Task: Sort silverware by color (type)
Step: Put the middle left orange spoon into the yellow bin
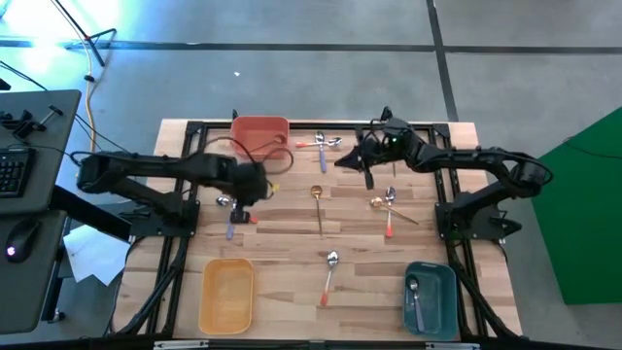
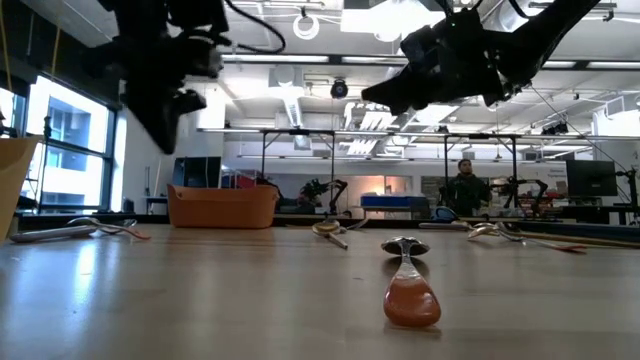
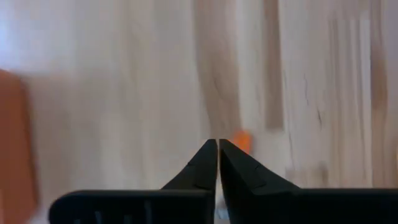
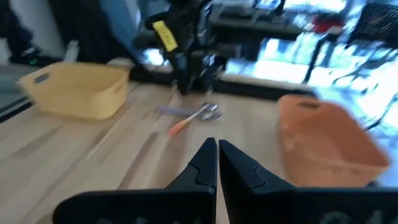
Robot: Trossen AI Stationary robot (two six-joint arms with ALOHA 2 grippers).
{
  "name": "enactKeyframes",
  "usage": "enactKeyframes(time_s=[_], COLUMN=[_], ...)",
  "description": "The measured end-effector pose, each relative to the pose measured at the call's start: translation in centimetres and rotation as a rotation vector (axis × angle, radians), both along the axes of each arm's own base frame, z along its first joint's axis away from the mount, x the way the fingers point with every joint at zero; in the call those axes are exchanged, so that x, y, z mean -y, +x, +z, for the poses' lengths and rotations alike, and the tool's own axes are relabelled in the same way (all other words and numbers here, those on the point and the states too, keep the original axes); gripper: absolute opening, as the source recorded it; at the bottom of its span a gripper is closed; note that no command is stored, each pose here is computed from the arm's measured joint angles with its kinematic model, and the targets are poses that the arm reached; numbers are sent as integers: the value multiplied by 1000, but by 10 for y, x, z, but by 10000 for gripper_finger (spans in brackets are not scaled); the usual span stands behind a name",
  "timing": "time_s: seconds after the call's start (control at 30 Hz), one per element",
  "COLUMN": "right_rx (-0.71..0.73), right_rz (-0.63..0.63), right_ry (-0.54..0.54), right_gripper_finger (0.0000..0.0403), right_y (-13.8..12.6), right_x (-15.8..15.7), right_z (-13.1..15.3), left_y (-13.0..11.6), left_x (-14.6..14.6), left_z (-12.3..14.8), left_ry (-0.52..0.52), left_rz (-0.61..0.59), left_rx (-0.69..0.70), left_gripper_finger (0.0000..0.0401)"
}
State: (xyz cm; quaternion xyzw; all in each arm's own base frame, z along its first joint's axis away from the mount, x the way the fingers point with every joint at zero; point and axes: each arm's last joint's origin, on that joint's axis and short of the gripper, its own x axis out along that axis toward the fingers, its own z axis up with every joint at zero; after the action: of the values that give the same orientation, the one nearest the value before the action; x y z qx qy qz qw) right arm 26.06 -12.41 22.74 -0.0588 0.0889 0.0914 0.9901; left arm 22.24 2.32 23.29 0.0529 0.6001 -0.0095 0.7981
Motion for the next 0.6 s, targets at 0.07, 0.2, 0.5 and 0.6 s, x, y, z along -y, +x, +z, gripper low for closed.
enactKeyframes(time_s=[0.07,0.2,0.5,0.6], right_rx=[-38,-31,46,43], right_rz=[21,44,28,22], right_ry=[6,1,-6,6], right_gripper_finger=[0,0,0,0], right_y=[1,2,-6,-9], right_x=[-5,-13,-14,-15], right_z=[-4,-9,-13,-13], left_y=[0,6,20,22], left_x=[5,10,1,-3], left_z=[-8,-20,-52,-62], left_ry=[-3,5,6,-5], left_rz=[-22,-66,-135,-143], left_rx=[-85,-147,-294,-342], left_gripper_finger=[31,81,168,170])
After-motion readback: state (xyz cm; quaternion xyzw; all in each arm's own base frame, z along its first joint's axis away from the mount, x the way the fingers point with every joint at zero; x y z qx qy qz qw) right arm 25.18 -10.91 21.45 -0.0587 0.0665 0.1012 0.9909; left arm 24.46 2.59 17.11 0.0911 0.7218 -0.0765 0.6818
